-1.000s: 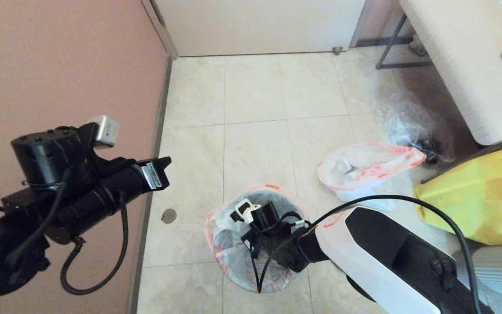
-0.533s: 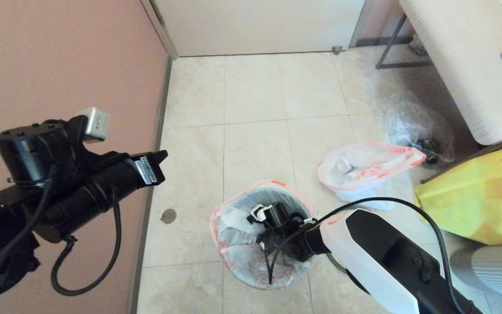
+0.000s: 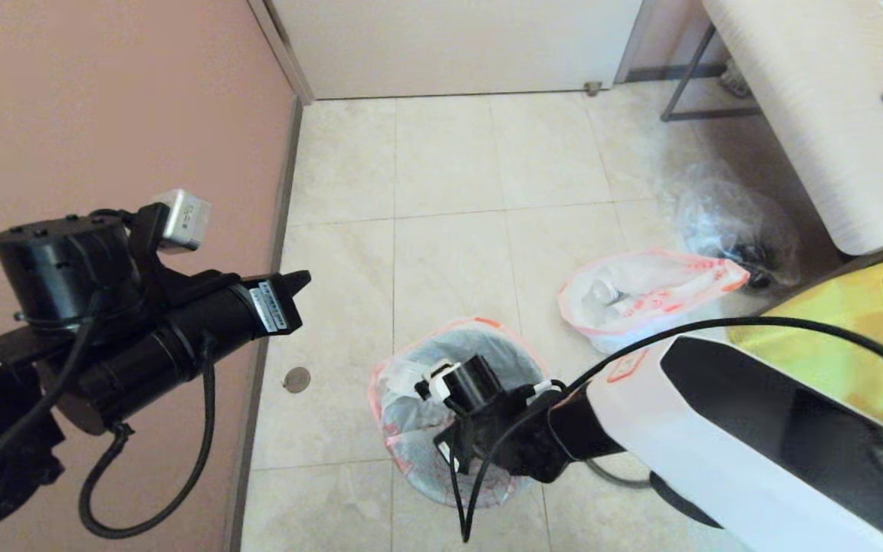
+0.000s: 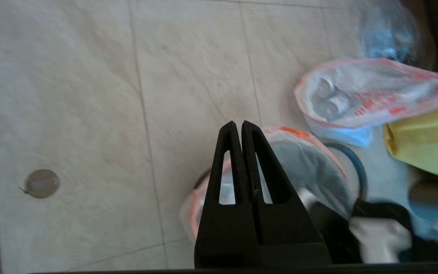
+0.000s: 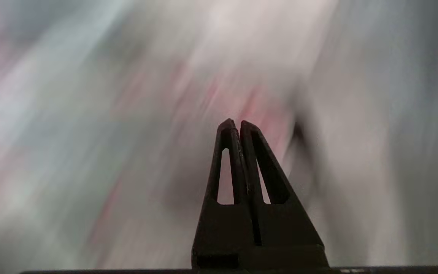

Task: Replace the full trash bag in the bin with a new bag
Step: Put the new garbage bag on the trash can, then place the trash can ring on the trash can

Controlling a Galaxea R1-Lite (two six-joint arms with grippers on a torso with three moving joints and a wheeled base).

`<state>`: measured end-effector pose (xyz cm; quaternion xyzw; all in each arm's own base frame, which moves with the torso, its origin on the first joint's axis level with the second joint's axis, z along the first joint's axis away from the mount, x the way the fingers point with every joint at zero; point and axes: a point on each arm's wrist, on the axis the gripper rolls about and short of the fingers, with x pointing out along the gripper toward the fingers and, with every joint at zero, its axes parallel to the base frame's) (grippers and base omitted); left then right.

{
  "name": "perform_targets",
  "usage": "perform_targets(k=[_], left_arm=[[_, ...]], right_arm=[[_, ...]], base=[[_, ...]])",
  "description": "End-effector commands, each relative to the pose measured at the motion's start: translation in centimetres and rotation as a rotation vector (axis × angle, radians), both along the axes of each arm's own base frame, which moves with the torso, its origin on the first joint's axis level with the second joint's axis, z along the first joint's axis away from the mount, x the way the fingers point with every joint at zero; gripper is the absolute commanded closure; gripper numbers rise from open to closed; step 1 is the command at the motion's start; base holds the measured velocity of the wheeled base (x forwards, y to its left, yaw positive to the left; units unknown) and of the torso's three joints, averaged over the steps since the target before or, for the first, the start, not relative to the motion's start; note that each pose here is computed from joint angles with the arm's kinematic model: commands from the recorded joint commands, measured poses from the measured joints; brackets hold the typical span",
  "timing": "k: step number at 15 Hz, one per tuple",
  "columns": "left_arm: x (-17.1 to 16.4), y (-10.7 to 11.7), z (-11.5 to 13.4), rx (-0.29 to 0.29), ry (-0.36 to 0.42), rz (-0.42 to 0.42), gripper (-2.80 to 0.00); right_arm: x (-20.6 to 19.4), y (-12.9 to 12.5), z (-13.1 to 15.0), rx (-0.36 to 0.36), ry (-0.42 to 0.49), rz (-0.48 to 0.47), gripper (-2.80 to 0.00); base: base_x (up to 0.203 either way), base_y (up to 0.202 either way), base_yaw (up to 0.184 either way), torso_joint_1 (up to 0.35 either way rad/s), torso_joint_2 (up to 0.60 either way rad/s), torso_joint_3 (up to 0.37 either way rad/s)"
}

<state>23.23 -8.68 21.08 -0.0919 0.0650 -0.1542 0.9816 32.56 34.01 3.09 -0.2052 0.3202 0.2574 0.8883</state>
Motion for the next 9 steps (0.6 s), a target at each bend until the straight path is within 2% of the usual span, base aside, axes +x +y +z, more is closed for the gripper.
perform_targets(k=[1,5,7,9], left_arm=[[-0.5,-0.4,0.3,-0.008,-0.013,-0.02,0.0],[-0.7,-0.8,0.1,-0.003,0.006,-0.038,0.0],[-0.7,-0.8,0.1,-0.002,0.008,-0.039,0.0],[-0.6,-0.8,0.0,-0.001,0.01,-0.038,0.0]], right_arm=[[-4.0,-2.4,5.8,0.043,-0.015,0.01,0.0],[-10.2,-9.5,12.6,0.156,-0.006,-0.092,0.0],[-10.7,-14.8,12.7,0.139,0.04,-0.243,0.0],[-8.6,-19.8,11.1,0.104,0.081,-0.439,0.0]], base=[[0.0,0.0,0.0,0.0,0.0,0.0],[0.0,0.0,0.0,0.0,0.0,0.0],[0.0,0.0,0.0,0.0,0.0,0.0],[0.0,0.0,0.0,0.0,0.0,0.0]])
